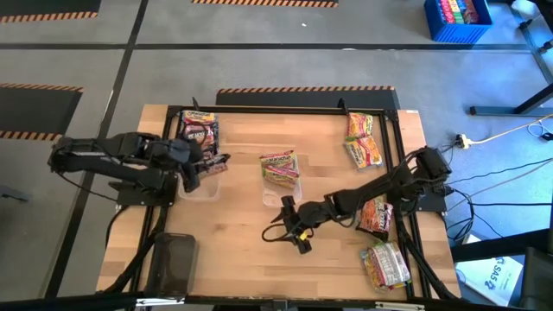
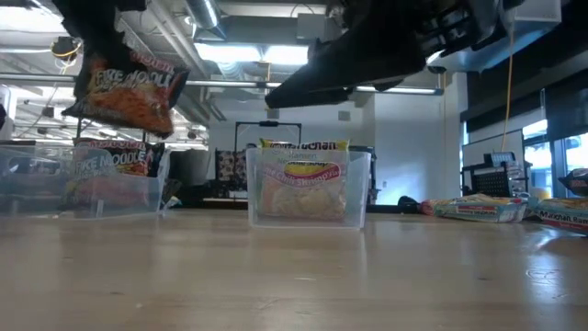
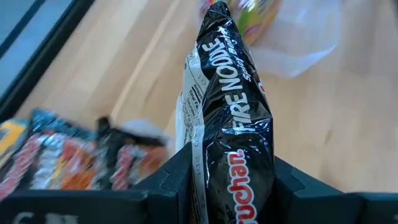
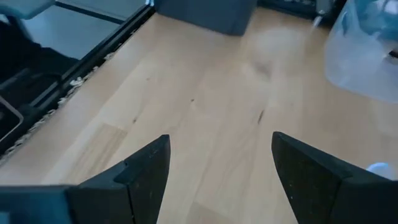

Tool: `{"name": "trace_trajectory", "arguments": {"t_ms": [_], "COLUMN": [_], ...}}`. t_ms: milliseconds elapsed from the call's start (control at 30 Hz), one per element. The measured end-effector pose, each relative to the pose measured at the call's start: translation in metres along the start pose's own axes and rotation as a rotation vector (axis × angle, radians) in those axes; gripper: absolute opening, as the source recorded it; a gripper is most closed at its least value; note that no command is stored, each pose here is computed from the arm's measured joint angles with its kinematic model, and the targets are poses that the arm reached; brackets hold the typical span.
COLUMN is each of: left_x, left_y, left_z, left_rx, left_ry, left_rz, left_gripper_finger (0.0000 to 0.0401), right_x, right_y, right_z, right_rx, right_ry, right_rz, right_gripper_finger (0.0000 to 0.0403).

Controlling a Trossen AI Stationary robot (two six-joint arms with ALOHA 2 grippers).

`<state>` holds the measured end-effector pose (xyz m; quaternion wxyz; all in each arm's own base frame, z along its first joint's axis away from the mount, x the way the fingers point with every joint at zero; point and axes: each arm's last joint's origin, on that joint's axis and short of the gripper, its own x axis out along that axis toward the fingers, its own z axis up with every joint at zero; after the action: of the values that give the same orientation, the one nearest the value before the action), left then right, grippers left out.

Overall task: Sort Maruchan noodles
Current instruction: Put the black noodle pack into the left transparent bin

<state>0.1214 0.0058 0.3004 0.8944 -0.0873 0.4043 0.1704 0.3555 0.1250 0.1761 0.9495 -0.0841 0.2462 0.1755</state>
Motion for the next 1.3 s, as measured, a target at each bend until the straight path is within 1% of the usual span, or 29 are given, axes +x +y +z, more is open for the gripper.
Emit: {"name": "trace_trajectory", "arguments": {"t_ms": [133, 300, 433, 533, 667, 900, 1300], "left_x": [0.001, 0.014, 0.025, 0.027, 0.028, 0.029, 0.029], "left_y": [0.009, 0.012, 0.014, 0.016, 0.019, 0.023, 0.030], "left_z": [-0.006, -0.016, -0.025, -0.028, -0.027, -0.026, -0.025], "left_rx": [0.036, 0.076, 0.084, 0.090, 0.084, 0.107, 0.075], "left_ry": [0.056, 0.127, 0.174, 0.171, 0.163, 0.158, 0.170], "left_rz": [0.046, 0.014, 0.040, 0.057, 0.074, 0.095, 0.102], "left_gripper_finger": [0.0117, 0.0117, 0.0117, 0.0117, 0.0117, 0.0117, 0.0117], "right_x": [0.000, 0.000, 0.000, 0.000, 0.000, 0.000, 0.000], "right_y": [0.001, -0.002, -0.003, -0.002, -0.001, -0.001, -0.001], "right_z": [0.000, 0.001, 0.003, 0.004, 0.004, 0.003, 0.003], "right_rx": [0.003, 0.005, -0.008, -0.013, -0.014, -0.014, -0.013], "right_ry": [0.005, -0.013, -0.035, -0.039, -0.041, -0.031, -0.030], "right_rz": [0.006, -0.018, -0.019, -0.017, 0.008, 0.009, 0.009], "right_gripper_finger": [0.0264, 0.0264, 0.0264, 0.0264, 0.0264, 0.0264, 0.0264]}}
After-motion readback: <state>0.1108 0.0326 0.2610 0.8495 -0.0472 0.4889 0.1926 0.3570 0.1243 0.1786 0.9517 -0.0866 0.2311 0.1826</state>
